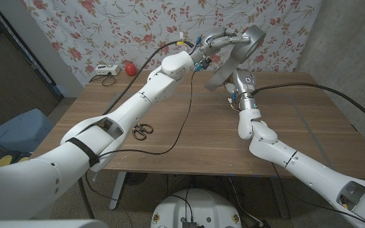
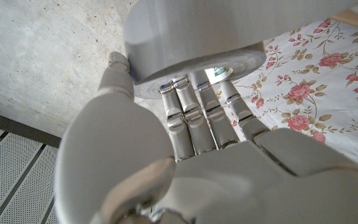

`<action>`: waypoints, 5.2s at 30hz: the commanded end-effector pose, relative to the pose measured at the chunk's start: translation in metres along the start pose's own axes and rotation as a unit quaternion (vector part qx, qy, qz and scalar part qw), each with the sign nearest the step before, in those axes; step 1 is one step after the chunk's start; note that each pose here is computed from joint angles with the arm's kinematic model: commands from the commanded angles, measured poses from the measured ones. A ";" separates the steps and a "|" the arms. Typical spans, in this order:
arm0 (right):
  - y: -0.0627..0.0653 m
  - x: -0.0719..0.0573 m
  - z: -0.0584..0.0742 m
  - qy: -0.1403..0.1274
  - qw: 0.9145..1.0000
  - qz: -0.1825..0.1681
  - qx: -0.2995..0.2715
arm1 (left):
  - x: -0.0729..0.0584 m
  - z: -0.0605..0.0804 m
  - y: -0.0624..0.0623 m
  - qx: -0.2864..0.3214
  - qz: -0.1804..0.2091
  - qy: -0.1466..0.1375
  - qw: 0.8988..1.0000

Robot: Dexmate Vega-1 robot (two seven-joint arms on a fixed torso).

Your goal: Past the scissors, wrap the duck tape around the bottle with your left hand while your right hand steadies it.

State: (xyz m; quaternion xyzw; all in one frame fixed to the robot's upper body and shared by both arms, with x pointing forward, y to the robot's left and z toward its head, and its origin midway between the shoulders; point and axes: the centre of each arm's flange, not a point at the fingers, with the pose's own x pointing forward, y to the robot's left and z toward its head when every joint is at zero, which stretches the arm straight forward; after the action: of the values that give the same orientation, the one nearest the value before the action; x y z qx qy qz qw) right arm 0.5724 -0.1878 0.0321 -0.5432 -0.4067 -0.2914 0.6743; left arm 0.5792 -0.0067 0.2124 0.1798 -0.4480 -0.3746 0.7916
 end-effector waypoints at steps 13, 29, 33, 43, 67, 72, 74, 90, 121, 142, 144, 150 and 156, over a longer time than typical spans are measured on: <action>0.001 -0.020 0.052 -0.106 0.993 -0.048 -0.028 | -0.001 0.009 0.020 0.114 0.076 -0.021 0.990; -0.004 -0.027 0.052 -0.112 0.984 -0.135 -0.034 | -0.020 -0.010 0.038 0.123 0.101 0.042 0.986; -0.008 -0.029 0.056 -0.125 0.979 -0.161 -0.015 | -0.024 -0.027 0.041 0.067 0.089 0.068 0.991; -0.008 -0.029 0.063 -0.137 0.975 -0.175 -0.005 | -0.030 -0.046 0.043 0.004 0.075 0.087 0.993; -0.011 -0.028 0.050 -0.095 0.967 -0.235 0.004 | -0.059 -0.052 0.038 -0.090 0.125 0.108 0.982; -0.014 -0.026 0.051 -0.099 0.965 -0.243 0.009 | -0.058 -0.051 0.038 -0.075 0.106 0.145 0.981; -0.013 -0.026 0.052 -0.100 0.964 -0.245 0.009 | -0.058 -0.050 0.038 -0.069 0.106 0.157 0.979; -0.011 -0.020 0.056 -0.101 0.964 -0.245 0.019 | -0.028 -0.056 0.057 0.079 -0.131 0.139 0.978; -0.012 -0.005 0.047 -0.106 0.968 -0.226 0.020 | -0.051 -0.043 0.100 0.094 -0.037 -0.011 0.995; -0.018 0.009 0.038 -0.109 0.966 -0.226 0.060 | -0.083 -0.053 0.124 0.101 -0.123 0.073 0.985; -0.020 0.009 0.037 -0.106 0.966 -0.229 0.061 | -0.085 -0.057 0.125 0.102 -0.122 0.083 0.984; -0.023 0.012 0.034 -0.105 0.964 -0.234 0.065 | -0.091 -0.067 0.131 0.118 -0.107 0.106 0.981; -0.023 0.014 0.032 -0.105 0.964 -0.234 0.067 | -0.092 -0.071 0.132 0.142 -0.127 0.139 0.972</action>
State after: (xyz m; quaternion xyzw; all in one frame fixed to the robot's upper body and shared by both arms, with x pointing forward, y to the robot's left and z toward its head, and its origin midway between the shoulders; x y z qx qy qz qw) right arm 0.5523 -0.1574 0.0533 -0.4222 -0.6058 -0.3568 0.5723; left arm 0.6571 0.1352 0.2094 0.3416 -0.3963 -0.3904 0.7575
